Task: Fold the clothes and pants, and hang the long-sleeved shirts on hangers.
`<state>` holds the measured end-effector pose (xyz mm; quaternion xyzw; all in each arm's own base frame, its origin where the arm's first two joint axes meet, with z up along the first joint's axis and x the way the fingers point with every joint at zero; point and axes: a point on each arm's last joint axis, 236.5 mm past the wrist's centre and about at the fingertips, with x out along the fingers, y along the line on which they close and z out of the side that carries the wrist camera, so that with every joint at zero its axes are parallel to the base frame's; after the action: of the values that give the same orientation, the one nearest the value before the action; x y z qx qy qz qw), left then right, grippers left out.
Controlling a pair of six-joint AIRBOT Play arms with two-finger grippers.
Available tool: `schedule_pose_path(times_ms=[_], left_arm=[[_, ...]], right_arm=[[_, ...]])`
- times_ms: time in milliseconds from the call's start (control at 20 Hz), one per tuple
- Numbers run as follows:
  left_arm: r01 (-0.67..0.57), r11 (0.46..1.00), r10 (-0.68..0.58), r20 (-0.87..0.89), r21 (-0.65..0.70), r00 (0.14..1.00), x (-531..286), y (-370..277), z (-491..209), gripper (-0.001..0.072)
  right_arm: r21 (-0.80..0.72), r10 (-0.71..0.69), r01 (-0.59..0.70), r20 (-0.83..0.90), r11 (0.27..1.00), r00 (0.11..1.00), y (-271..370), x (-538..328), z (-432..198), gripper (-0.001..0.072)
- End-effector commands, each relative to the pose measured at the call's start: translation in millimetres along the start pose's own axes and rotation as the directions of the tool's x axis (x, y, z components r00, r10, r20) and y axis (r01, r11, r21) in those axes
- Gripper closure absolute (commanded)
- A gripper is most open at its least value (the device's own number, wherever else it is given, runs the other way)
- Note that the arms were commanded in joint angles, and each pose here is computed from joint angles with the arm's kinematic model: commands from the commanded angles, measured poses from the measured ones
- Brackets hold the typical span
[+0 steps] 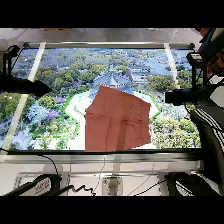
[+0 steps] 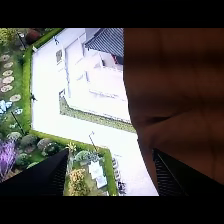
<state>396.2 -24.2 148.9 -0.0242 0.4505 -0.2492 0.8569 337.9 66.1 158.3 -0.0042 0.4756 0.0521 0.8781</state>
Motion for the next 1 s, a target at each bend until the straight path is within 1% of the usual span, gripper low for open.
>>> schedule_pose_path(times_ms=[0, 150, 250, 300, 350, 450, 500, 550, 600, 650, 700, 750, 800, 850, 900, 950], left_arm=[[-0.001, 1.000, 0.001, 0.002, 0.001, 1.000, -0.5, 0.0, 0.4, 0.0148], [-0.001, 1.000, 0.001, 0.002, 0.001, 1.000, -0.5, 0.0, 0.4, 0.0149], [-0.001, 1.000, 0.001, 0.002, 0.001, 1.000, -0.5, 0.0, 0.4, 0.0148], [-0.001, 1.000, 0.001, 0.002, 0.001, 1.000, -0.5, 0.0, 0.4, 0.0149], [-0.001, 1.000, 0.001, 0.002, 0.001, 1.000, -0.5, 0.0, 0.4, 0.0149], [-0.001, 1.000, 0.001, 0.002, 0.001, 1.000, -0.5, 0.0, 0.4, 0.0149], [-0.001, 1.000, 0.001, 0.002, 0.001, 1.000, -0.5, 0.0, 0.4, 0.0148], [-0.001, 1.000, 0.001, 0.002, 0.001, 1.000, -0.5, 0.0, 0.4, 0.0149], [-0.001, 1.000, 0.001, 0.002, 0.001, 1.000, -0.5, 0.0, 0.4, 0.0148], [-0.001, 1.000, 0.001, 0.002, 0.001, 1.000, -0.5, 0.0, 0.4, 0.0148], [-0.001, 1.000, 0.001, 0.002, 0.001, 1.000, -0.5, 0.0, 0.4, 0.0148], [-0.001, 1.000, 0.001, 0.002, 0.001, 1.000, -0.5, 0.0, 0.4, 0.0149], [-0.001, 1.000, 0.001, 0.002, 0.001, 1.000, -0.5, 0.0, 0.4, 0.0149], [-0.001, 1.000, 0.001, 0.001, 0.001, 1.000, -0.5, 0.0, 0.3, 0.0149], [-0.001, 1.000, 0.001, 0.002, 0.001, 1.000, -0.5, 0.0, 0.4, 0.0149], [-0.001, 1.000, 0.001, 0.002, 0.001, 1.000, -0.5, 0.0, 0.5, 0.0149]], right_arm=[[0.000, 0.004, -0.004, 0.025, 1.000, 1.000, 1.1, 0.3, 6.0, 0.0684], [-0.018, -0.005, 0.006, 0.063, 1.000, 0.998, -1.1, 0.2, 15.1, 0.0684], [-0.154, -0.083, 0.090, 0.053, 0.984, 0.995, -23.2, 4.6, 15.0, 0.0685], [-0.214, -0.124, 0.121, -0.004, 0.969, 0.992, -39.1, 10.9, 3.9, 0.0685], [-0.229, -0.153, 0.130, -0.087, 0.965, 0.984, -55.1, 18.9, -13.6, 0.0686], [-0.179, -0.171, 0.115, -0.340, 0.977, 0.925, -87.9, 37.1, -76.0, 0.0686], [-0.118, -0.117, 0.071, -0.444, 0.990, 0.888, -93.4, 47.3, -109.9, 0.0687], [-0.020, -0.008, -0.002, -0.495, 1.000, 0.869, -84.4, 59.5, -136.1, 0.0687], [0.081, 0.150, -0.126, -0.515, 0.989, 0.844, -61.7, 70.9, -158.2, 0.0687], [0.160, 0.337, -0.298, -0.511, 0.941, 0.791, -28.8, 77.4, -178.0, 0.0687], [0.220, 0.480, -0.429, -0.484, 0.876, 0.732, -0.7, 80.9, -192.9, 0.0687], [0.279, 0.551, -0.476, -0.463, 0.834, 0.694, 16.5, 86.4, -205.8, 0.0685], [0.337, 0.577, -0.469, -0.443, 0.816, 0.686, 24.8, 96.8, -218.5, 0.0648], [0.394, 0.587, -0.444, -0.417, 0.805, 0.694, 29.2, 107.0, -225.2, 0.0475], [0.456, 0.585, -0.402, -0.393, 0.794, 0.710, 30.5, 117.1, -230.9, 0.0260], [0.497, 0.568, -0.358, -0.377, 0.790, 0.732, 27.6, 126.1, -234.1, 0.0227]])
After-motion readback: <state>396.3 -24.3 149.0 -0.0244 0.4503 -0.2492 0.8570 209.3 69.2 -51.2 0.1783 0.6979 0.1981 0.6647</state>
